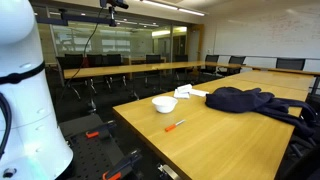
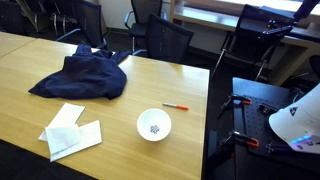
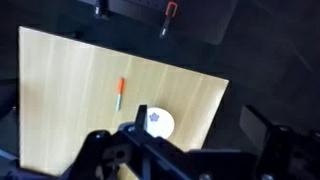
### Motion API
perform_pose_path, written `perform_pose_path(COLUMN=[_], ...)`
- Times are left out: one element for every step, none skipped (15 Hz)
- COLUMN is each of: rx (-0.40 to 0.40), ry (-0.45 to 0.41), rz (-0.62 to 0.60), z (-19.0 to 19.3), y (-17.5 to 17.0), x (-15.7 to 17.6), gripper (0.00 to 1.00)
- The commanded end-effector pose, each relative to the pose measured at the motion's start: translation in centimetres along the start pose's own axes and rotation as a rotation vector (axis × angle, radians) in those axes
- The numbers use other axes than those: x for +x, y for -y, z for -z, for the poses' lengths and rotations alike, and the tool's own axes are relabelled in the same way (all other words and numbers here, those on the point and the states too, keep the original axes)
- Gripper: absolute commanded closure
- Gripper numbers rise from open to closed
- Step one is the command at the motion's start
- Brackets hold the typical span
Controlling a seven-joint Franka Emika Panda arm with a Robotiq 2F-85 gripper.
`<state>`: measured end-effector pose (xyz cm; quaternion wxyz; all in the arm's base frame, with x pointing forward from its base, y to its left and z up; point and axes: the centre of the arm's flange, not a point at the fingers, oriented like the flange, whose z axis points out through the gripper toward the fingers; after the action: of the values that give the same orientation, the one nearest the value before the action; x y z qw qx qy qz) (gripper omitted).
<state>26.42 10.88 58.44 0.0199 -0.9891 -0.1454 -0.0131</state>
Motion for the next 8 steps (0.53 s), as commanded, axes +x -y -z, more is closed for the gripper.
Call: perform_pose_path(rx=[0.000, 0.000, -0.001, 0.017, 0.019, 0.041, 0.055, 0.078], ry=[0.000, 0.000, -0.023, -0.038, -0.072, -0.104, -0.139, -0.154], rz=[0.000, 0.000, -0.046, -0.061, -0.115, -0.165, -0.197, -0.227], z=[0.0, 0.0, -0.4, -1.0, -2.1, -3.6, -5.2, -7.1], y=[0.0, 0.0, -0.1, -0.2, -0.3, -0.4, -0.6, -0.8], x=[0.0, 0.0, 0.6, 1.4, 2.7, 4.4, 6.0, 7.7], gripper=[0.00, 0.00, 0.00, 0.00, 0.00, 0.00, 0.00, 0.00])
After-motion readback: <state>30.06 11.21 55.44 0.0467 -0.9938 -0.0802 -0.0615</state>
